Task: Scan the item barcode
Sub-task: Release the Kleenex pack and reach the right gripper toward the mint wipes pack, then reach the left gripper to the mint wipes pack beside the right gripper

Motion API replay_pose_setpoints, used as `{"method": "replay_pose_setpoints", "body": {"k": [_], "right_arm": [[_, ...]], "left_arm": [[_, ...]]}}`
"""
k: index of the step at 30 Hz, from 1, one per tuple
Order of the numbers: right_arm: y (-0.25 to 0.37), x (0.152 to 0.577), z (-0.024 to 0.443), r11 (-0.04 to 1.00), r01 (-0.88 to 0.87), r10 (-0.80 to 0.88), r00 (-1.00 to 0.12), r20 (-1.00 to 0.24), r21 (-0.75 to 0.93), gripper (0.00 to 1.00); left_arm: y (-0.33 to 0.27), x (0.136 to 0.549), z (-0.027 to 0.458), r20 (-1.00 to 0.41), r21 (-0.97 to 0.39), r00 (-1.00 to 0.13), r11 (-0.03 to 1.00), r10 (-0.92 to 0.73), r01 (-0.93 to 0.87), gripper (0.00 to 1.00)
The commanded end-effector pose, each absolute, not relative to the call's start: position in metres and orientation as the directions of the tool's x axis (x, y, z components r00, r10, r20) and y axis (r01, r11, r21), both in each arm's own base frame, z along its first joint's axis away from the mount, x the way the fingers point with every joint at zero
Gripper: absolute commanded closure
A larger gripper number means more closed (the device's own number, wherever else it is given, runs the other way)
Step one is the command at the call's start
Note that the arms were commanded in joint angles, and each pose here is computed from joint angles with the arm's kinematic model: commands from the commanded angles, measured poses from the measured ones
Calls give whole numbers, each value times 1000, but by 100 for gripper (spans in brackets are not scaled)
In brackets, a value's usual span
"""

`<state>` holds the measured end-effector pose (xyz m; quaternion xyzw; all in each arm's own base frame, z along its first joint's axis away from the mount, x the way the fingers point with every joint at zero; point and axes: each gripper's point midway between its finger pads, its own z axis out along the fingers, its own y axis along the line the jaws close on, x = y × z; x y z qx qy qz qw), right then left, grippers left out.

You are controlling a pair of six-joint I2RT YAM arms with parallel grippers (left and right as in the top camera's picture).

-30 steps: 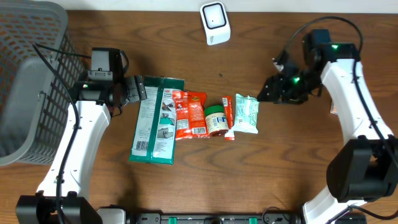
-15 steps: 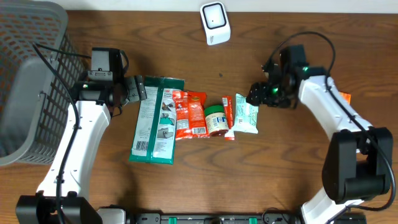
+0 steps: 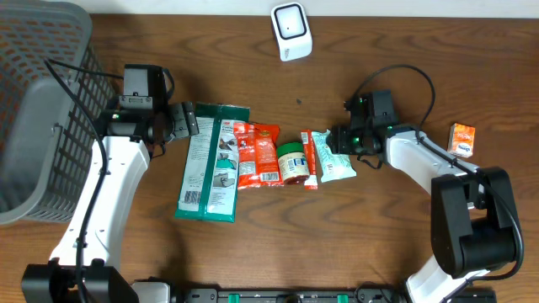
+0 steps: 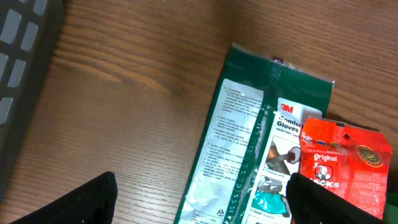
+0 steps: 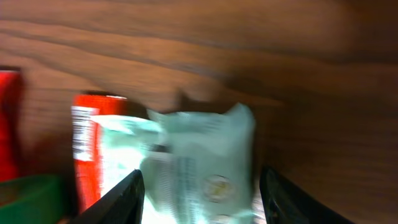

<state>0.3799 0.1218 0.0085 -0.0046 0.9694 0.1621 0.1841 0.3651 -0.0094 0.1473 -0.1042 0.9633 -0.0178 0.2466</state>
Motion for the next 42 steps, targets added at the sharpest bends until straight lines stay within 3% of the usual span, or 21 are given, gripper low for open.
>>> {"method": "replay_pose_setpoints", "body": {"k": [1, 12, 18, 26, 29, 35, 42], "right_arm": [[98, 380, 3, 983, -5, 65, -925, -373, 183, 47], [62, 376, 50, 987, 45, 103, -910, -401, 152, 42], [109, 368, 71, 931, -147, 6, -909, -418, 333, 37], [130, 366, 58, 929, -246, -111, -897, -429, 275, 23], [132, 366, 46, 930, -245, -117, -904, -411, 274, 22], [129, 368, 27, 934, -228, -113, -918, -379, 274, 24], [122, 371, 13, 949, -209, -113, -924, -364, 236, 27]], "left_arm": [[-8, 368, 153, -486, -82, -850, 978, -205, -190, 13], [-8, 368, 153, -486, -82, -850, 979, -205, -189, 12], [-8, 368, 153, -486, -82, -850, 978, -205, -189, 12], [-10, 368, 153, -483, -90, -851, 978, -206, -186, 13], [-25, 364, 151, -451, -164, -868, 975, -207, -148, 13], [-100, 343, 161, -341, -480, -928, 877, -152, 33, 13], [-154, 324, 162, -330, -500, -944, 852, -24, 153, 12]]}}
